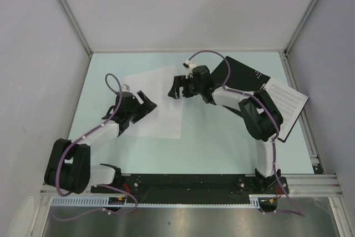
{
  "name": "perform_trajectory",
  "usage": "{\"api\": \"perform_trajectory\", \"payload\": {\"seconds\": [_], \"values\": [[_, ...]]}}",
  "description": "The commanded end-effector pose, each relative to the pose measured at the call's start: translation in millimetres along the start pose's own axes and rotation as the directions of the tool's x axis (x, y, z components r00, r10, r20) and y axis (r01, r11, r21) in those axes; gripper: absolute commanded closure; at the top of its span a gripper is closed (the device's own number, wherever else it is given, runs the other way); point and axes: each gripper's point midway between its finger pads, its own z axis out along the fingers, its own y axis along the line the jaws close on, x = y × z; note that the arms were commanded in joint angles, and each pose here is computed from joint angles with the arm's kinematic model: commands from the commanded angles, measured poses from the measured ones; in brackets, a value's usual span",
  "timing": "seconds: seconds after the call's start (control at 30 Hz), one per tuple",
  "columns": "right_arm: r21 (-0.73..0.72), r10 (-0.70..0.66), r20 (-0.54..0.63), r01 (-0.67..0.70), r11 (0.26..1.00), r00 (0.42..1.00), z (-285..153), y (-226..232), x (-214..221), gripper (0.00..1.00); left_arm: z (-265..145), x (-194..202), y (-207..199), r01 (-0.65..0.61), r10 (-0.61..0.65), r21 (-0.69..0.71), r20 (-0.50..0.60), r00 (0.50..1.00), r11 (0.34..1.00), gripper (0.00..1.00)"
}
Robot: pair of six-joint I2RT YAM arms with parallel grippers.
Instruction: Put the files into the folder
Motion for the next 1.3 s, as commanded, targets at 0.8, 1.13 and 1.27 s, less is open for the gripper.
{"api": "perform_trajectory", "payload": {"seconds": [0.8,1.13,1.27], "values": [[-0.201,-0.433,-0.35,0.385,0.901,0.831,44.8,26.4,86.6,0.08,-6.9,41.1,47.6,0.157,-0.158,-0.07,0.002,0.987,0.985,0.09],[-0.295,-0.149,-0.35,0.042,0.954,0.925,8.8,63.7,65.2,0.07,-5.3,46.3,52.9,0.156,-0.157,-0.071,-0.001,0.988,0.985,0.09],[-0.316,-0.048,-0.375,-0.079,0.946,0.926,-3.2,66.4,70.5,0.09,-6.5,40.7,47.2,0.122,-0.122,-0.055,0.005,0.992,0.991,0.09]]}}
